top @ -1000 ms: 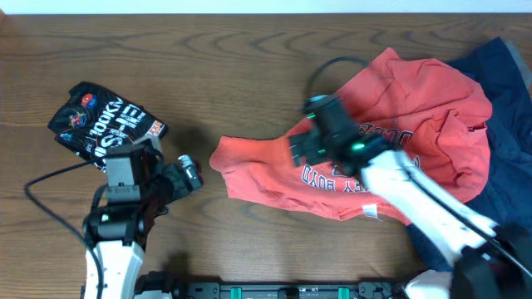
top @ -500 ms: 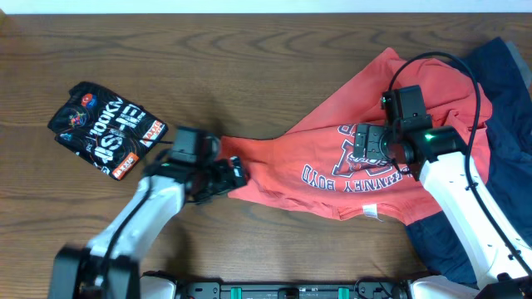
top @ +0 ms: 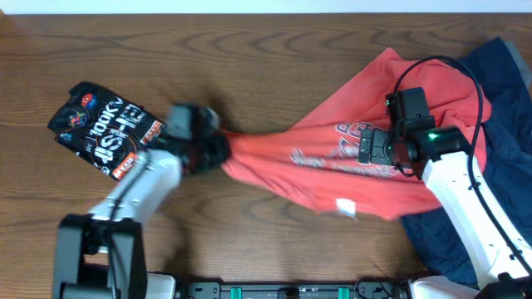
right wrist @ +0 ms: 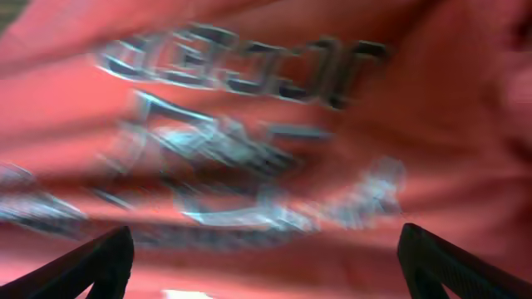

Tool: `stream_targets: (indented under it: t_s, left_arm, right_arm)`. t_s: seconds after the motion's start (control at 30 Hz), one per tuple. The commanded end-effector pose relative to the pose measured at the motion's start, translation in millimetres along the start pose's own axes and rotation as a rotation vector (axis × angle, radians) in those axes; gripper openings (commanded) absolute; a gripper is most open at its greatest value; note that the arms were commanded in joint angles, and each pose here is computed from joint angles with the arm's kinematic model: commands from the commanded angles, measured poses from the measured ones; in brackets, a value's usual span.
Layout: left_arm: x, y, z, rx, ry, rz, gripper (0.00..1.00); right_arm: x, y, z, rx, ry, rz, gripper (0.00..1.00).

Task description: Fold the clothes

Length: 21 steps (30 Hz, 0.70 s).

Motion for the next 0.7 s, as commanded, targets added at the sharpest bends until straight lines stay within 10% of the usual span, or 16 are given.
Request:
stream_targets:
  t_s: [0.0, 0.1, 0.13, 0.2, 0.67]
  left_arm:
    - [-67.3, -71.9, 21.9, 0.01, -0.095, -0.246, 0.06]
    - [-110.2, -106.1, 41.5, -0.034, -0.133, -0.376, 0.06]
    - [-123.1, -114.0, 48.3, -0.047, -0.146, -0.413, 0.2]
    - [-130.9, -116.8, 55.2, -0.066, -0.155, -0.43, 0.98]
    - [-21.1, 1.8, -16.2, -0.156, 0.0, 0.191, 0.98]
  right_arm:
    - [-4.7, -9.6, -15.0, 0.064, 0.039, -0.03, 0.99]
    - [-3.9, -12.7, -23.6, 0.093, 0.052, -0.029, 0.99]
    - [-3.7, -13.9, -26.1, 0.102, 0.055, -0.029, 0.99]
    - [-3.4, -14.9, -29.3, 0.112, 0.06, -0.029, 0.99]
    - [-3.3, -13.4, -31.9, 0.113, 0.068, -0.018, 0.99]
Point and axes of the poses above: each gripper's point midway between its finger pads, its own x axis out along the fingers, its own z axis along the line the jaws close on, y = z × x, the point moved 6 cm from there along -x, back along the fingers, and after that the axes turned 12 degrees about x, right-handed, at the moved point
